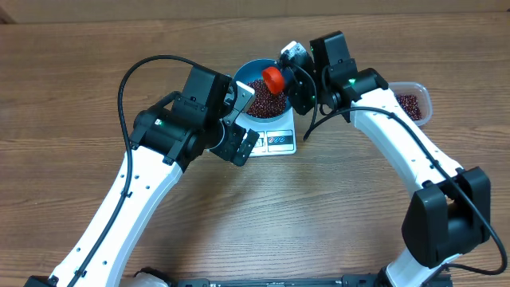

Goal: Scoop item into bowl and weigh 150g on scale
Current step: 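Carry the empty scoop left over the blue bowl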

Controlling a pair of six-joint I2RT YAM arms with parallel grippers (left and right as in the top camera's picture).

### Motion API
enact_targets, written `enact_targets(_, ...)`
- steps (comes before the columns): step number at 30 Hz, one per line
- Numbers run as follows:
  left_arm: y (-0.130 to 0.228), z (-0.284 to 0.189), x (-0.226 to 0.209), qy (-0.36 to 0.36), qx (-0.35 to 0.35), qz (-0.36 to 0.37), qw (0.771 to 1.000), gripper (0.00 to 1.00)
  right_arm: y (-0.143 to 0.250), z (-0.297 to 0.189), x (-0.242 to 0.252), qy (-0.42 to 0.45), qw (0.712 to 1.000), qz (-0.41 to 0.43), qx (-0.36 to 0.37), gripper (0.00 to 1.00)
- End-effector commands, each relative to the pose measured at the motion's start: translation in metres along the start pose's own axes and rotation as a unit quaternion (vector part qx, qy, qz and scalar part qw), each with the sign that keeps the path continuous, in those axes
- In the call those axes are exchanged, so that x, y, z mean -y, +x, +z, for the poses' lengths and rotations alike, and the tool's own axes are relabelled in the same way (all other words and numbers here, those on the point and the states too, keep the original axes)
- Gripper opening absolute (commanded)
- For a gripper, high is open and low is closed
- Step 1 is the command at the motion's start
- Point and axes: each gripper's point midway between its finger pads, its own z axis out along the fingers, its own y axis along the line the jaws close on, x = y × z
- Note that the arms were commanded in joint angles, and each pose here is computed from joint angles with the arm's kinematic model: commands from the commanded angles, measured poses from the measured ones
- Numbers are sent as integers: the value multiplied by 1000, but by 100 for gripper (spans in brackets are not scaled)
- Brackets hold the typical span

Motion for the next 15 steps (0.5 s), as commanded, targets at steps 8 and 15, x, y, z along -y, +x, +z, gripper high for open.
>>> enact_targets(8, 2, 4, 2, 8, -5, 10, 1000, 100, -1, 13, 4, 40, 999, -31, -17, 4)
enact_targets(15, 2, 4, 2, 8, -5, 10, 1000, 100, 2, 16, 10, 56, 998, -32, -18, 4)
